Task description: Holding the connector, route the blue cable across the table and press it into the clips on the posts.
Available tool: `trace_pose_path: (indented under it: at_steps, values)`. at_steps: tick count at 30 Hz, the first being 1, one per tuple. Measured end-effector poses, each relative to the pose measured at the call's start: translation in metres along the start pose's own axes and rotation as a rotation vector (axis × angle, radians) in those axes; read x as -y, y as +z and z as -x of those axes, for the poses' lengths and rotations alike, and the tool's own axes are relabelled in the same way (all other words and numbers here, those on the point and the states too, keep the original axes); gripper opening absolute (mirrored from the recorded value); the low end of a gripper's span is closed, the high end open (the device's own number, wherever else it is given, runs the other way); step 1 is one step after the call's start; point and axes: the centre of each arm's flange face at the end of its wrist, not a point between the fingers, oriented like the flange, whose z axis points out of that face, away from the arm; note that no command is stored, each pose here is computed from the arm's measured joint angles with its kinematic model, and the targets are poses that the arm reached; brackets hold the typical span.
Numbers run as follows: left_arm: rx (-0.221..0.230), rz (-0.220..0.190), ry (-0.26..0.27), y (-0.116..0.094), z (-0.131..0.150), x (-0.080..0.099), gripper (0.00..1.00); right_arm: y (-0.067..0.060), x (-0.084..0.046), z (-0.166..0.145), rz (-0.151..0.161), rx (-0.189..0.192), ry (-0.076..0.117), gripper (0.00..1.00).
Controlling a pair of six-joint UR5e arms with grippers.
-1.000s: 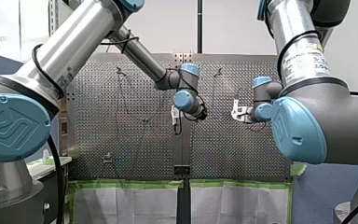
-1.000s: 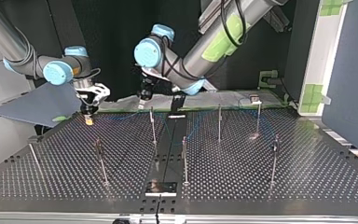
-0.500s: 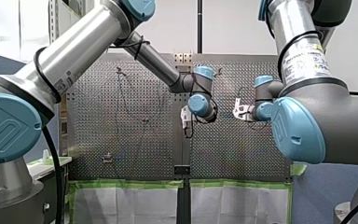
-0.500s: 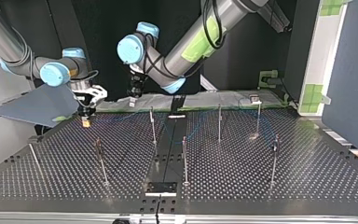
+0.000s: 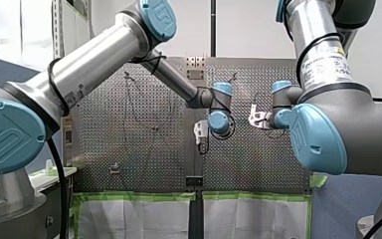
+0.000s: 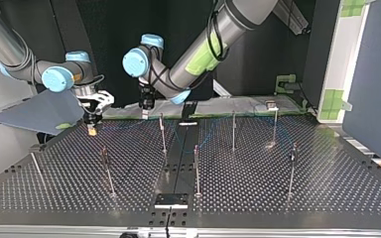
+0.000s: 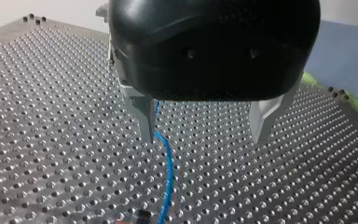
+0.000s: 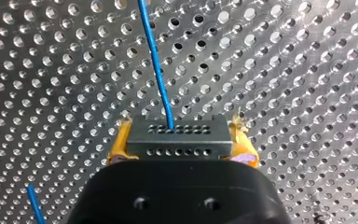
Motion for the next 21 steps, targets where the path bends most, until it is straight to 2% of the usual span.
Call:
trace_pose_path:
  at_steps: [10,21]
  values:
    - [0.041,0.018,-0.034,0.012,-0.003,0.003,1.00,0.000,0.000,0.000,-0.001,0.000,0.000,0.00]
    - [0.067,0.037,-0.051,0.025,-0.006,-0.005,1.00,0.000,0.000,0.000,-0.001,0.000,0.000,0.00]
